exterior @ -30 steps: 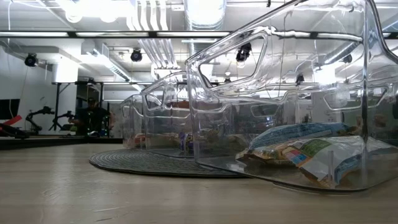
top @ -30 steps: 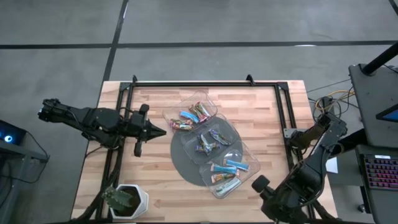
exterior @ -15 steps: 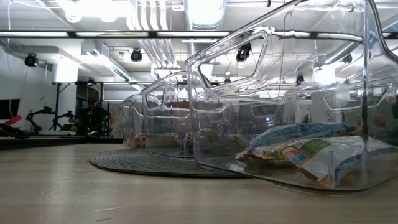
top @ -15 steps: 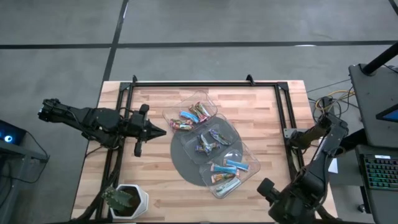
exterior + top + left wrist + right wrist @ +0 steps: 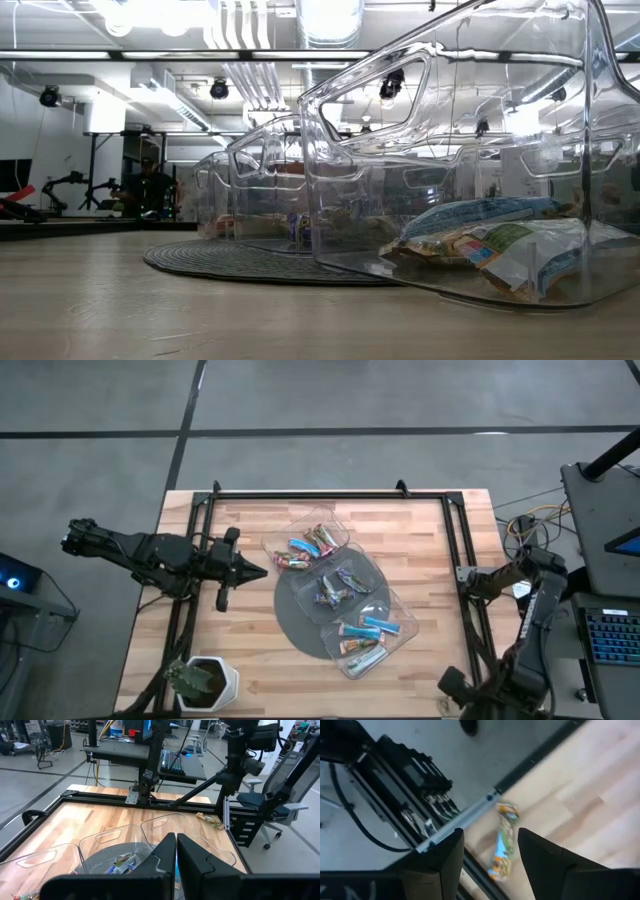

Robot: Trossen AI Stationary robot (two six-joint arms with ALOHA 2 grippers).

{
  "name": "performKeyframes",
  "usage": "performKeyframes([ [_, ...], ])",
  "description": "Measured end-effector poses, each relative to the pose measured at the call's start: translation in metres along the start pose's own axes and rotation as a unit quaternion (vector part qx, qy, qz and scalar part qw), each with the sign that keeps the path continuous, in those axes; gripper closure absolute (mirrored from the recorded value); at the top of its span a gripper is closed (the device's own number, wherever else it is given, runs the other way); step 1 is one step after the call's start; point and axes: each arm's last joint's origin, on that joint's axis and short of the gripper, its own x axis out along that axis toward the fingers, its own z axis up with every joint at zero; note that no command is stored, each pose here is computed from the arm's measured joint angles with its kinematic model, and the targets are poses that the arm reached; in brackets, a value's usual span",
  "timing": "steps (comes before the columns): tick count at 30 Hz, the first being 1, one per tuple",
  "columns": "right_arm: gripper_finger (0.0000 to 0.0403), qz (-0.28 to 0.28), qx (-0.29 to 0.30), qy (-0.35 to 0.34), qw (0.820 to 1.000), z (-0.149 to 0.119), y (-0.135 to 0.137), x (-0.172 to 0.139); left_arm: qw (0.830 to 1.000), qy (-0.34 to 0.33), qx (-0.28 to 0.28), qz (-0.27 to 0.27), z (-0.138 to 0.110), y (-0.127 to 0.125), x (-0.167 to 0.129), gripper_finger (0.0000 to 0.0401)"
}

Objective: Pick and place Granola Bars by type
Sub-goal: Put the yellow granola bar into the bottom transparent bin

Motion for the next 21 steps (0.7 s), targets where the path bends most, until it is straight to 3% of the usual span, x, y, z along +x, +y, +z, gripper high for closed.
performKeyframes([
  [5, 0.0227, 0.003, -0.011, 0.003, 1.000, -0.006, 0.007, 0.016, 1.000, 0.002, 0.001, 0.004, -0.001, 0.000, 0.001, 0.0401],
  [18, 0.0234, -0.019, 0.006, 0.049, 0.999, -0.032, -0.010, 0.066, 1.000, 0.009, 0.002, 0.006, -0.002, -0.001, 0.006, 0.0401],
  [21, 0.0234, -0.027, 0.056, 0.060, 0.996, -0.038, -0.014, 0.074, 1.000, 0.009, -0.001, 0.006, -0.002, -0.001, 0.006, 0.0401],
])
